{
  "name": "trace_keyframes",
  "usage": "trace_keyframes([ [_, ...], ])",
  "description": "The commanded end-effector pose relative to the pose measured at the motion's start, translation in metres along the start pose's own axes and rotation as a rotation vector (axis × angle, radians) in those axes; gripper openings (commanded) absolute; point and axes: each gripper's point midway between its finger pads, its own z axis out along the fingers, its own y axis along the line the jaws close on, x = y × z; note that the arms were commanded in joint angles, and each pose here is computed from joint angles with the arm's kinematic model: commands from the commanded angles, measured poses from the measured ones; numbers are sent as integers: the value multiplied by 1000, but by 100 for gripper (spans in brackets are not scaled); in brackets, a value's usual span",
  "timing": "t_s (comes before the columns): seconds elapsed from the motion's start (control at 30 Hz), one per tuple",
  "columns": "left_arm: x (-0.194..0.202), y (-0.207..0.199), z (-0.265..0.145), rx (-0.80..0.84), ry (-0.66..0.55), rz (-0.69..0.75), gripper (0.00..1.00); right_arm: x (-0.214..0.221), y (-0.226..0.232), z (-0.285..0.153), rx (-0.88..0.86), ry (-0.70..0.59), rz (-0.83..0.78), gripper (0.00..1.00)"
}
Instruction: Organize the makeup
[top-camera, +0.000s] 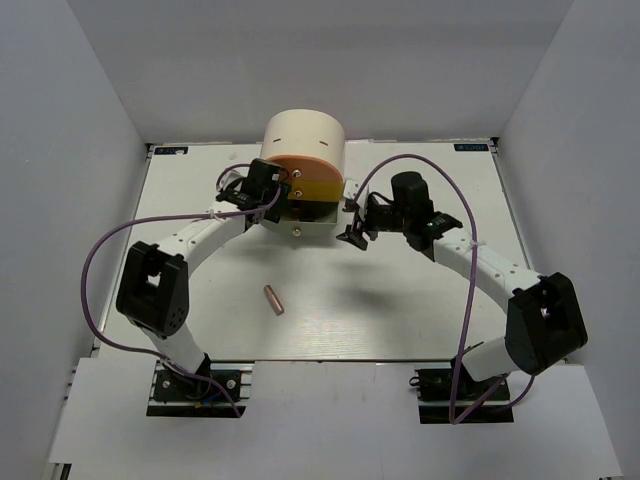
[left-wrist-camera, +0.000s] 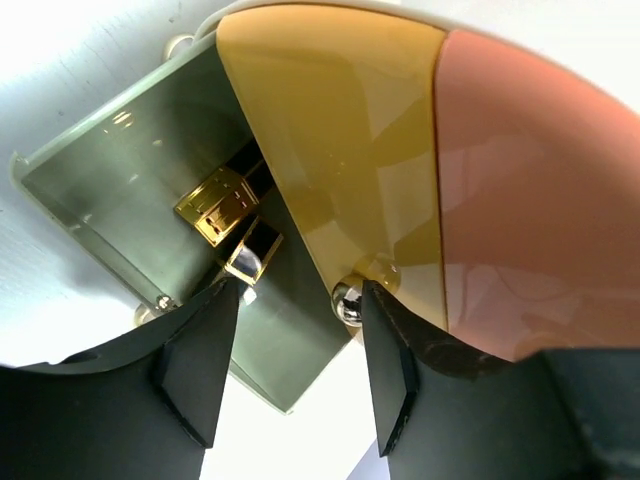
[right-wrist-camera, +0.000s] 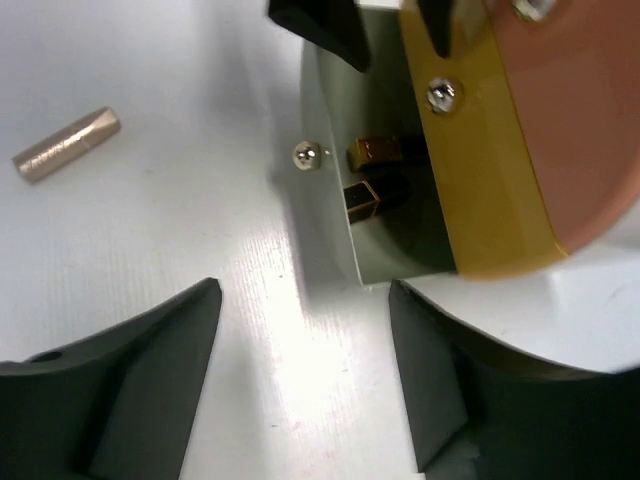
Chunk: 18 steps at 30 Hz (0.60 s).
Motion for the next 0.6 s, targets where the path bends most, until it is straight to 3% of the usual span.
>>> trace_keyframes([
  [0.0,-16,-34,-28,99,-29,-23,62,-18,21,-1,-140,-76,-59,78],
  [0.03,-19,-37,-39,126,-29,-13,60,-8,32,-2,-198,-57,-41,89],
  [0.23,-35,-34,-99,326,-66,215,52,-1,89,-2,-487,-75,9,89],
  [0.33,-47,-3,-133,359,-108,331,51,-2,100,5,-553,-54,40,89],
  [0.4,-59,20,-156,358,-146,355,51,-6,114,14,-573,-45,68,78],
  [0.5,-67,70,-176,278,-146,362,52,-9,132,36,-553,8,114,28],
  [0.57,-71,88,-192,298,-152,334,52,-13,147,53,-550,17,121,29],
])
